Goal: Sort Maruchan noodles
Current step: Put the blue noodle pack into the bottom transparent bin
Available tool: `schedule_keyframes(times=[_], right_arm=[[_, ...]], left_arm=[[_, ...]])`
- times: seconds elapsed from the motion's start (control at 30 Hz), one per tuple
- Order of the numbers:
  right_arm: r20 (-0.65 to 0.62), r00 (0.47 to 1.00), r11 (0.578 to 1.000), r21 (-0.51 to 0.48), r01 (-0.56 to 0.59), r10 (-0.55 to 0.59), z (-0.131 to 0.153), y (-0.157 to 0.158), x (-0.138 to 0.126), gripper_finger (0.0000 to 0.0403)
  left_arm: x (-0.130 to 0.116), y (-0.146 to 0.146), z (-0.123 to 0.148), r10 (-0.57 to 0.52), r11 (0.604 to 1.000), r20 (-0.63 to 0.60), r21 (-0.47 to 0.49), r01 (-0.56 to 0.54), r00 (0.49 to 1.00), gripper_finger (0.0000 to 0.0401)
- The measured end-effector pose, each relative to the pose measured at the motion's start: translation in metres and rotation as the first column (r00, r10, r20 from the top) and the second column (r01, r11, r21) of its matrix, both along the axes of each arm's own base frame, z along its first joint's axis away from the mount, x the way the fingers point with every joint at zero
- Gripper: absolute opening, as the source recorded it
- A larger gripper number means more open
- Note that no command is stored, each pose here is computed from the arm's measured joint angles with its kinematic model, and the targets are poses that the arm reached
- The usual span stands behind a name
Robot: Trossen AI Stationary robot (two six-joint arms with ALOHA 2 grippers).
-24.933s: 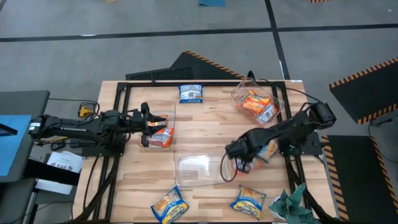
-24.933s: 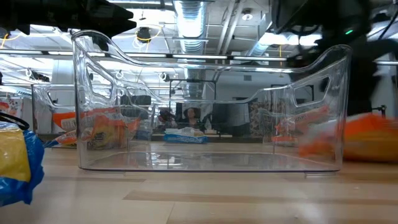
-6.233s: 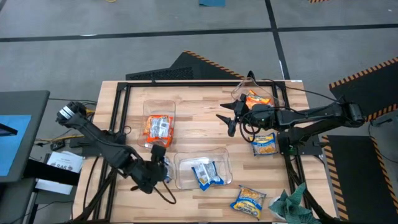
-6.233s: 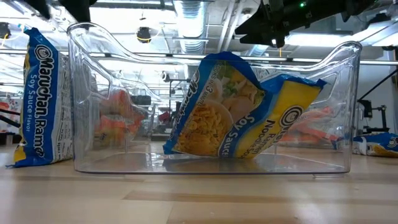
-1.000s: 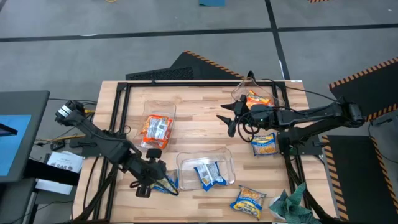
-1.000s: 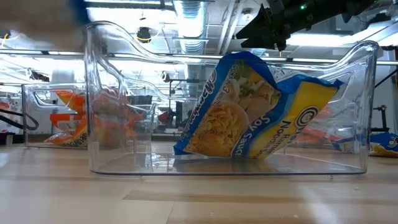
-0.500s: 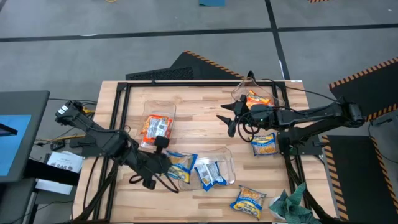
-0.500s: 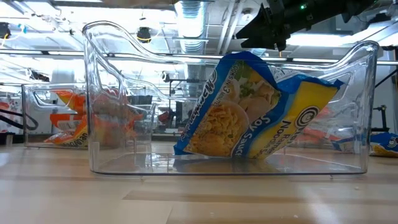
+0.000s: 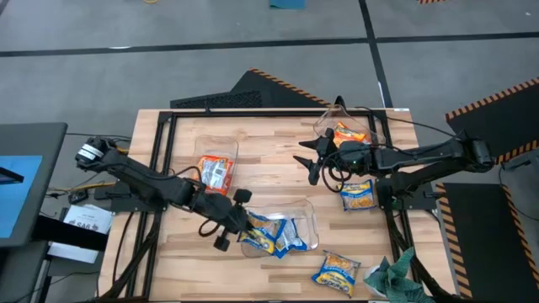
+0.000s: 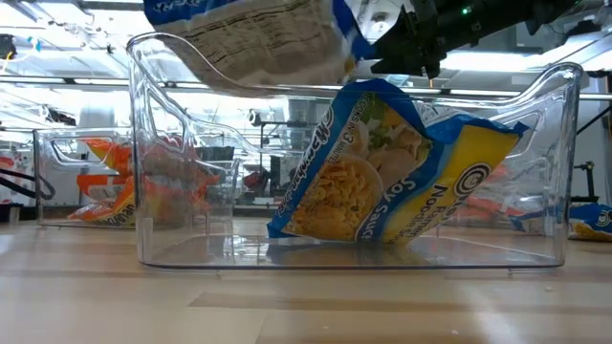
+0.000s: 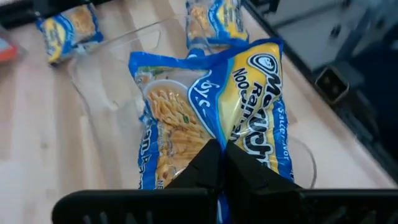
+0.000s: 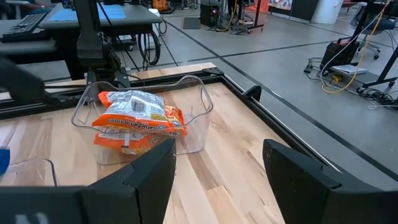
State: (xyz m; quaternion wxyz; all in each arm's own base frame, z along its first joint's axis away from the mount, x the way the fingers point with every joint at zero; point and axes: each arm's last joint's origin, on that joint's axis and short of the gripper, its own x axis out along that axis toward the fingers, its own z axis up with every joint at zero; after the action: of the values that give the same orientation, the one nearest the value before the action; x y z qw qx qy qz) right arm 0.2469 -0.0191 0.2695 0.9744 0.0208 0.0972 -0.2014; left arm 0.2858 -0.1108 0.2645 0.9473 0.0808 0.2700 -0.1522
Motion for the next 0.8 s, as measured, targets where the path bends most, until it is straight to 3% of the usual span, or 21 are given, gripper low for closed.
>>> schedule_keyframes(times=[0.1, 0.27, 0.6, 0.8], right_arm=[[-0.002, 1.0, 1.0, -0.005, -0.001, 0.001, 0.0, 0.0, 0.0, 0.0264], [-0.002, 1.0, 1.0, -0.006, -0.001, 0.001, 0.0, 0.0, 0.0, 0.0264], [-0.001, 1.0, 1.0, -0.006, -0.001, 0.001, 0.0, 0.0, 0.0, 0.0264], [0.04, 0.998, 0.998, 0.013, -0.053, 0.053, 0.016, 0.014, -0.003, 0.0264]], left_arm=[[0.001, 0.004, -0.012, 0.068, 0.994, 0.048, -0.094, -0.063, 0.997, 0.0], [0.003, 0.008, -0.012, 0.163, 0.983, 0.075, -0.1, -0.155, 0.984, 0.0018], [0.006, 0.006, 0.004, 0.145, 0.987, 0.107, -0.081, -0.137, 0.984, 0.0156], [-0.01, 0.015, 0.027, 0.171, 0.985, 0.097, -0.023, -0.169, 0.981, 0.0184]])
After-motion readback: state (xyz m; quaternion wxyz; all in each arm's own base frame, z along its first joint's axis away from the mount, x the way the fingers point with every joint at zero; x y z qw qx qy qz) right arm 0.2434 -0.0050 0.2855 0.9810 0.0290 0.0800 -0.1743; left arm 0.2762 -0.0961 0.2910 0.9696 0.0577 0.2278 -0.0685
